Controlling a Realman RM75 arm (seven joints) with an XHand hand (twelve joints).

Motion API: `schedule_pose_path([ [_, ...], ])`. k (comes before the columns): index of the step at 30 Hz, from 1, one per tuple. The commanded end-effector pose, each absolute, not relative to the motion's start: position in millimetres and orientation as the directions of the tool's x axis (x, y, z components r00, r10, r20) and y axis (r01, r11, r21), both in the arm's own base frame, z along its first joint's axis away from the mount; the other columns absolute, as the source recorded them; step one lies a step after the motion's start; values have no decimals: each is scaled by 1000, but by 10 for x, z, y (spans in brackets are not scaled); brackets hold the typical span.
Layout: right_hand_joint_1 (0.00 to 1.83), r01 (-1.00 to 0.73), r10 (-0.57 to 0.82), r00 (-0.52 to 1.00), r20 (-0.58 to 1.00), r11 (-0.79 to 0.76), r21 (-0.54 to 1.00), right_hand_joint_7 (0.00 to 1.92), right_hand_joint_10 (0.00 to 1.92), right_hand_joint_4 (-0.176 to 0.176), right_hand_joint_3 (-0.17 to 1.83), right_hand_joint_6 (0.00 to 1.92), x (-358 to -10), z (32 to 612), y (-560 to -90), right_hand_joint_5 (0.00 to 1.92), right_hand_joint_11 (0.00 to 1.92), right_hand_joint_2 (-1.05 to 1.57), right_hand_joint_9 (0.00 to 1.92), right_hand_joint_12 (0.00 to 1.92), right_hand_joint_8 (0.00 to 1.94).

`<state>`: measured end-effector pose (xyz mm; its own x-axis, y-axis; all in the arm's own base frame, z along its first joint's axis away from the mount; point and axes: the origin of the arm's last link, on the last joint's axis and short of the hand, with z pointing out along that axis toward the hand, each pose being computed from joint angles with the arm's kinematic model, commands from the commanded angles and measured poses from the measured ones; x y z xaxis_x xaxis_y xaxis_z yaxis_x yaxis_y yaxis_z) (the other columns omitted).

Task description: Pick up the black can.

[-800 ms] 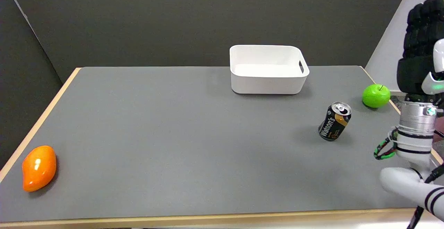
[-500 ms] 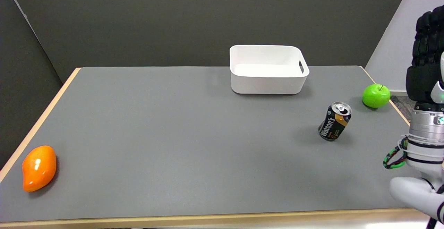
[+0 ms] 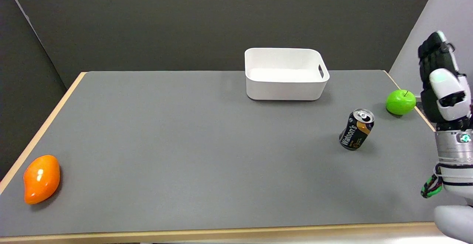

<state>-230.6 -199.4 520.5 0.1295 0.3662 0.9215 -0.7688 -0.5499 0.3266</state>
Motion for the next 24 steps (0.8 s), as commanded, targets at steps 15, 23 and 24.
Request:
schedule_pose_path([
  [15, 214, -922, 351, 124, 928, -305, 238, -1, 39, -137, 893, 173, -3144, 5153, -2050, 32, -1, 595, -1, 200, 63],
  [23, 272, -948, 343, 123, 931, -237, 213, 2, 37, -121, 951, 170, -3245, 5151, -2159, 55, -1, 601, -1, 309, 105],
  [24, 260, -951, 347, 123, 930, -225, 210, 5, 60, -118, 951, 190, -3263, 5156, -2167, 51, -1, 602, -1, 334, 113],
])
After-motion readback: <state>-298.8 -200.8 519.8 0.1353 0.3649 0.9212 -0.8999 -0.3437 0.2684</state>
